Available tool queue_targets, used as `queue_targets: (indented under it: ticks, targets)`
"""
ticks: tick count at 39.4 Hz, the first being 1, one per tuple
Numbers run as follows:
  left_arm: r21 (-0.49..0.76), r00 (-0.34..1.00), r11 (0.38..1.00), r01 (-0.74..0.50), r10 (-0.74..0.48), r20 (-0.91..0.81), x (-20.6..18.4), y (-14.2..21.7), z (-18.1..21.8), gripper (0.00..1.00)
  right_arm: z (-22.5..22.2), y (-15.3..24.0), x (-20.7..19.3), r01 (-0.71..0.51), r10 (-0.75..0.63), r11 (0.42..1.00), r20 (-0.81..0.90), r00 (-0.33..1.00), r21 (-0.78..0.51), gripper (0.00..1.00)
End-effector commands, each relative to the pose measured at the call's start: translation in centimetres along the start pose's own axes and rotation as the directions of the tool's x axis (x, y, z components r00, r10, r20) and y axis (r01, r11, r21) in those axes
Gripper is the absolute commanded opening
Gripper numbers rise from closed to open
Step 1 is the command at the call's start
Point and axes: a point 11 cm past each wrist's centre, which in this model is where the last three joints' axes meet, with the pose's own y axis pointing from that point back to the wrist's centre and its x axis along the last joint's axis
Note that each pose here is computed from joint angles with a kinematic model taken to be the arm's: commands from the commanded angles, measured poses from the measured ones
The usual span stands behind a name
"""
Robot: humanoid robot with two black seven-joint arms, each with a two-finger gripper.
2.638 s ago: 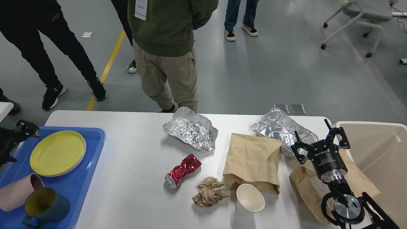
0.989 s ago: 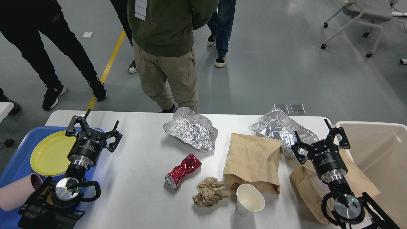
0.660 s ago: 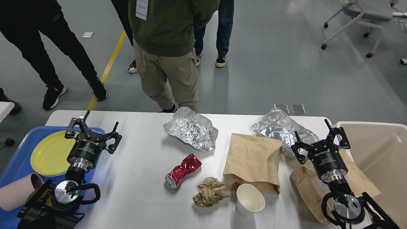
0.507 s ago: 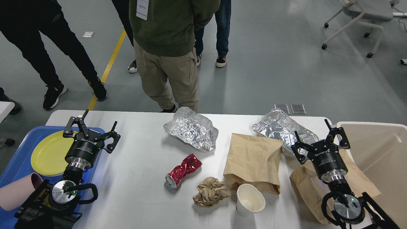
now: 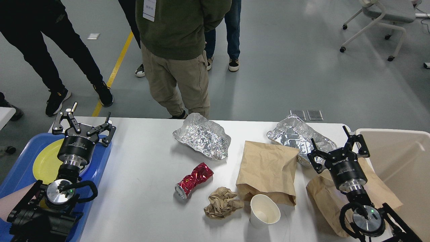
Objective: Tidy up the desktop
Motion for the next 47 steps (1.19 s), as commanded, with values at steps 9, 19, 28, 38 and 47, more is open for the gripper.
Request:
queue_targets:
  ticks: [9,19,28,38,47]
  targets:
    - [0.044,0.999,0.999,-0.012,0.01,0.036,1.1,1.3,-0.8,0.96,0.0,0.0,0.0,-0.001,0.001,1.0,-0.001,1.0,0.0,1.0]
    - [0.029,1.0,1.0,-0.003,0.003,-0.013,0.8,1.0,-2.0,0.96,0.0,0.0,0.0,0.0,0.0,1.0,0.0,1.0,0.0,1.0]
    - [0.027,1.0,1.0,-0.01,0.01,-0.017,0.9,1.0,-2.0,0.96,0.0,0.0,0.0,0.0,0.0,1.0,0.0,1.0,0.0,1.0]
    - [0.027,1.0,1.0,-0.01,0.01,-0.017,0.9,1.0,-2.0,0.96,0.0,0.0,0.0,-0.001,0.001,1.0,-0.001,1.0,0.0,1.0]
    - [0.026,1.0,1.0,-0.01,0.01,-0.017,0.9,1.0,-2.0,0.96,0.0,0.0,0.0,0.0,0.0,1.0,0.0,1.0,0.0,1.0]
